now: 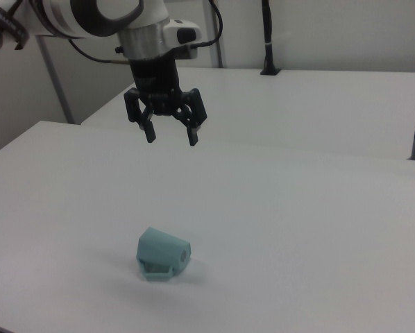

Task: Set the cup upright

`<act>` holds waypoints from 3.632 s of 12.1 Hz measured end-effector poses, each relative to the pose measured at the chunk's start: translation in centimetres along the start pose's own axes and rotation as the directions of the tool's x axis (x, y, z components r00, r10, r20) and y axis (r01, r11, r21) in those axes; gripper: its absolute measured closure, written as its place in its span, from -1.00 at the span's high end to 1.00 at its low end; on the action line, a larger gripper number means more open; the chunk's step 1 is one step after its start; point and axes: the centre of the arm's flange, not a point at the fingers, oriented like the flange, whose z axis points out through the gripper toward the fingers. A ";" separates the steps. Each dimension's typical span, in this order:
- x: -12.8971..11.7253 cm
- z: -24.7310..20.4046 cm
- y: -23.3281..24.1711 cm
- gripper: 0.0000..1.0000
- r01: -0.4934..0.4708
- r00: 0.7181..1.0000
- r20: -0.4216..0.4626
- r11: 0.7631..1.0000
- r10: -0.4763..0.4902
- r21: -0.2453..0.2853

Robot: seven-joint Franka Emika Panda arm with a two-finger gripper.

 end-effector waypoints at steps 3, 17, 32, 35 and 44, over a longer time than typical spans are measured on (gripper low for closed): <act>0.3 3.1 -2.0 1.00 0.045 0.995 0.100 0.985 -0.029 -0.165; -1.3 11.2 -25.4 0.96 0.019 1.000 0.026 0.828 -0.006 -0.560; -2.0 29.9 -29.4 0.95 -0.041 0.995 -0.086 0.558 -0.055 -0.829; -2.2 30.8 -28.9 0.93 -0.026 0.996 -0.069 0.545 -0.058 -0.838; -2.8 35.0 -25.3 0.73 -0.119 0.992 -0.126 0.487 0.019 -0.865</act>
